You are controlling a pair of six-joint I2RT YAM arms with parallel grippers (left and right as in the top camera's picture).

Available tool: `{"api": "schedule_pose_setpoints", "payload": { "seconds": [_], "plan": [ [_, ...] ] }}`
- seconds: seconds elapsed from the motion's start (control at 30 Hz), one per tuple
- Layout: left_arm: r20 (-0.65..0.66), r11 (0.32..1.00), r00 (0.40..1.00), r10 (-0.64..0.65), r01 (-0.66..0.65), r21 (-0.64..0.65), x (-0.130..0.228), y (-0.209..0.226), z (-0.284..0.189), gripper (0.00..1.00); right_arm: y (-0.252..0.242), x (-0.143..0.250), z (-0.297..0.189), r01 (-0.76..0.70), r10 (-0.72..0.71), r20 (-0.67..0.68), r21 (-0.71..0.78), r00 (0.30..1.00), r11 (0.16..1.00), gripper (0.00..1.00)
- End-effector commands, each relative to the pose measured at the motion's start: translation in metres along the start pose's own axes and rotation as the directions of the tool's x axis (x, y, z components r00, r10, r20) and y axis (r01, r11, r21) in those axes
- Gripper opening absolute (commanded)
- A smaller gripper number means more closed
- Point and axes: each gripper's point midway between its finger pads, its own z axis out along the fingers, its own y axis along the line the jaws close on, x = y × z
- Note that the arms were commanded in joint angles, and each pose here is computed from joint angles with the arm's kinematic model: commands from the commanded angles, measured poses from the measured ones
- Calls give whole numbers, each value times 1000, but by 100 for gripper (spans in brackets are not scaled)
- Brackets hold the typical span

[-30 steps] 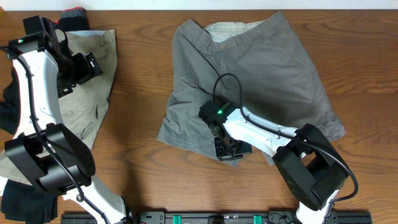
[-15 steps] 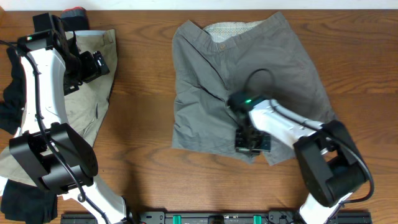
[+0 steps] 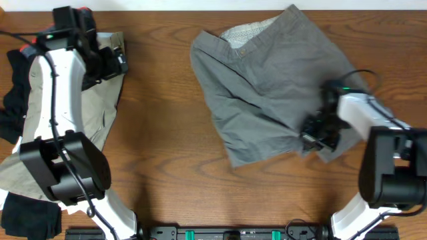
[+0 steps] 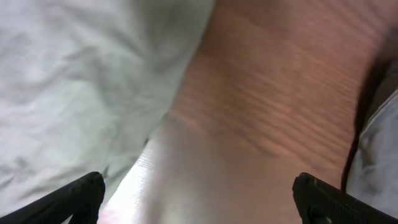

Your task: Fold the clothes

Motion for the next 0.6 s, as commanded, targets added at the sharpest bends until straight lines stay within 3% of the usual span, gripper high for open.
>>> {"api": "schedule_pose_setpoints", "payload": {
  "seconds": [0.0, 0.17, 0.37, 0.43, 0.57],
  "plan": [
    [6, 998, 998, 59, -59, 18, -2, -26, 9, 98, -58, -29, 14, -27, 21, 46, 125, 999, 992, 1],
    [17, 982, 984, 180, -181, 53, 2, -72, 31, 98, -70, -43, -10, -14, 9, 57, 89, 998, 996, 1],
    [67, 951, 955, 288, -293, 102, 3, -130, 72, 98, -60, -59, -71, 19, -27, 214, 39, 977, 999, 4],
    [96, 933, 945, 312, -324, 154, 2, -152, 83, 98, -48, -58, -96, 74, -70, 268, -7, 961, 997, 13],
    [159, 874, 925, 346, -380, 303, 3, -200, 99, 98, -34, -46, -145, 158, -128, 386, -45, 914, 986, 46]
  ]
}}
